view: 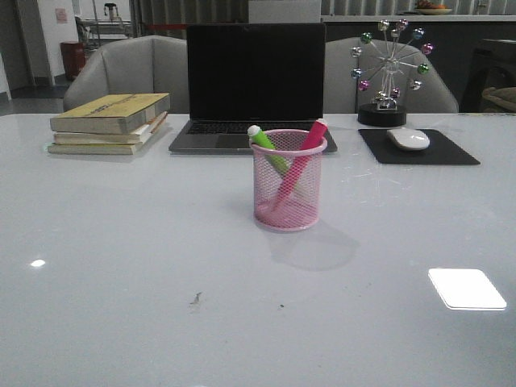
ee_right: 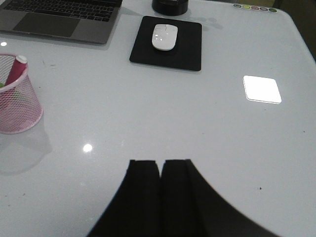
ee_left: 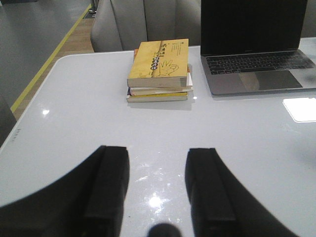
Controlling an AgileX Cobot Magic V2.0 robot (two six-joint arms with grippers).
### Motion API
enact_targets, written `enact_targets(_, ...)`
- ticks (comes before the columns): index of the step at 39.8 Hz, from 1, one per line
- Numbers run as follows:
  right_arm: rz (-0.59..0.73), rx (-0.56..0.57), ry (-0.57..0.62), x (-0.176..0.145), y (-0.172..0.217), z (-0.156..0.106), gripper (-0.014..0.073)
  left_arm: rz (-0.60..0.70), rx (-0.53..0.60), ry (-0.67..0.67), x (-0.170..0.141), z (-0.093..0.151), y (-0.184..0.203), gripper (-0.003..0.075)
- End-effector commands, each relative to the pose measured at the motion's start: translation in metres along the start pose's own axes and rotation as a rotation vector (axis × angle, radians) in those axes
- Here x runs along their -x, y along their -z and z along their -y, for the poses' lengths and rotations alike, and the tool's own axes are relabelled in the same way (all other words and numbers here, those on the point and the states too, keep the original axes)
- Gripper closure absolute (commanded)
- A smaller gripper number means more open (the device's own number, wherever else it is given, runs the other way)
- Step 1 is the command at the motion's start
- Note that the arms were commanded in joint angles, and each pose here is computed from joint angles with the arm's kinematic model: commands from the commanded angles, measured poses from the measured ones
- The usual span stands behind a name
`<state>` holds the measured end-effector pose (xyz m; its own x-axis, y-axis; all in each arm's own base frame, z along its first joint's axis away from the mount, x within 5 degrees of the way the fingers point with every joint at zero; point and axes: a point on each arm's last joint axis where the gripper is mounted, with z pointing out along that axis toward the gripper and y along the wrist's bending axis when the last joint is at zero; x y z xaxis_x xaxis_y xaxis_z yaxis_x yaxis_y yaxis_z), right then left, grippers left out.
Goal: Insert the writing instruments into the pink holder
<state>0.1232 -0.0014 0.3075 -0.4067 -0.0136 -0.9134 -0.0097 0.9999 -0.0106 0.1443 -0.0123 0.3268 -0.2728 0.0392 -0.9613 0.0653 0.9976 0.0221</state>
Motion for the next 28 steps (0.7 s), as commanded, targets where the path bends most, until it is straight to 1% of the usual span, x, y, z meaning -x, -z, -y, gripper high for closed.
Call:
enact_targets(1,0.112,-0.011,0.004,0.016,0.005,0.001,0.0537,0.110,-0.016,0.013,0.018,0.001,0.004,0.0365)
enact_targets(16,0.116,-0.013,0.003,0.011,0.002,0.001,0.0537,0.110,-0.016,0.013,0.018,0.001,0.004,0.0365)
enact_targets(19,0.208,-0.032,0.017,0.012,0.003,0.002,0.0537,0.108,-0.015,0.013,0.017,0.001,0.004,0.0365)
enact_targets(22,0.329,-0.059,0.056,0.012,0.008,0.004,0.0537,0.108,-0.015,0.013,0.017,0.001,0.004,0.0365)
enact_targets(25,0.421,-0.079,0.103,0.006,0.013,0.004,0.0537,0.108,-0.015,0.013,0.017,0.001,0.004,0.0365)
enact_targets(28,0.492,-0.088,0.124,-0.007,0.018,0.003,0.0537,0.110,-0.015,0.013,0.018,0.001,0.004,0.0365)
